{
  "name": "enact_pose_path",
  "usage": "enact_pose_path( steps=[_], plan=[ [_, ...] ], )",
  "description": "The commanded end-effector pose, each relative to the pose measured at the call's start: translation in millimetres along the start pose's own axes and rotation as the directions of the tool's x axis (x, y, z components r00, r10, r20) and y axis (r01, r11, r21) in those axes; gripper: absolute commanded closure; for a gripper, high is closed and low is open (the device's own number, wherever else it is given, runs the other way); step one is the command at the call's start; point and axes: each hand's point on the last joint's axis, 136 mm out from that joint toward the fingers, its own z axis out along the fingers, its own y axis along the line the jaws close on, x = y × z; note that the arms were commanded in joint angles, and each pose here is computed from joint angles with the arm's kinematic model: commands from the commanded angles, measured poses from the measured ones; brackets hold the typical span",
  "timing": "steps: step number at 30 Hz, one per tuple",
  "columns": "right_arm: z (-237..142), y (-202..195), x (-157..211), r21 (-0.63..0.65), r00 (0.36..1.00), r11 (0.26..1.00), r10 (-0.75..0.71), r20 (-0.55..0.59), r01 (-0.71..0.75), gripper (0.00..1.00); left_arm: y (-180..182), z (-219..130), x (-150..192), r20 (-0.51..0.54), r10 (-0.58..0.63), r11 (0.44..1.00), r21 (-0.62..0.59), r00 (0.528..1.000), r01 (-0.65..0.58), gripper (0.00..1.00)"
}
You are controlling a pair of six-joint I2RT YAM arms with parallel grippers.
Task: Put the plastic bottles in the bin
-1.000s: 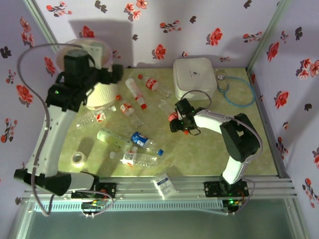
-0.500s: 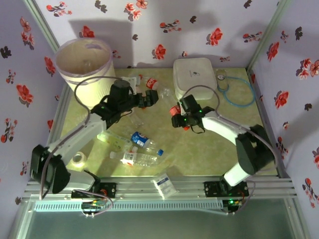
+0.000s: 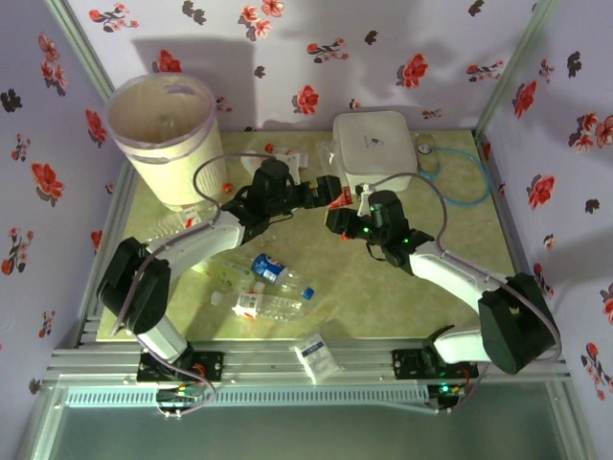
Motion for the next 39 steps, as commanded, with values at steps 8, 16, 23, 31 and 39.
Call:
enact_pose_path(
  steps=[8,16,23,31,39],
  plan=[
    [1,22,-3,-0.129,0.996,0.990,0.062,0.070,-0.053,0.49,-9,26,-5,0.049,-0.070,0.994,0.085,0.996,0.066,0.07],
    [3,23,-2,-0.110,0.999,0.994,0.012,0.038,-0.008,0.41,-8,30,-4,0.038,-0.081,0.994,0.079,0.996,0.078,0.42],
    [-1,21,-4,-0.069,0.999,0.996,-0.050,0.011,0.051,0.05,-11,22,-12,0.038,-0.025,0.999,0.041,0.999,0.023,0.47],
    [-55,10,-29,0.062,0.968,0.983,-0.179,0.178,0.171,0.01,-9,-11,-60,0.064,0.164,0.983,-0.093,0.984,-0.157,0.55],
    [-62,-13,-16,0.143,0.977,0.980,-0.160,0.141,0.139,0.01,-13,-84,-157,0.187,0.325,0.931,-0.235,0.927,-0.279,0.72]
  ],
)
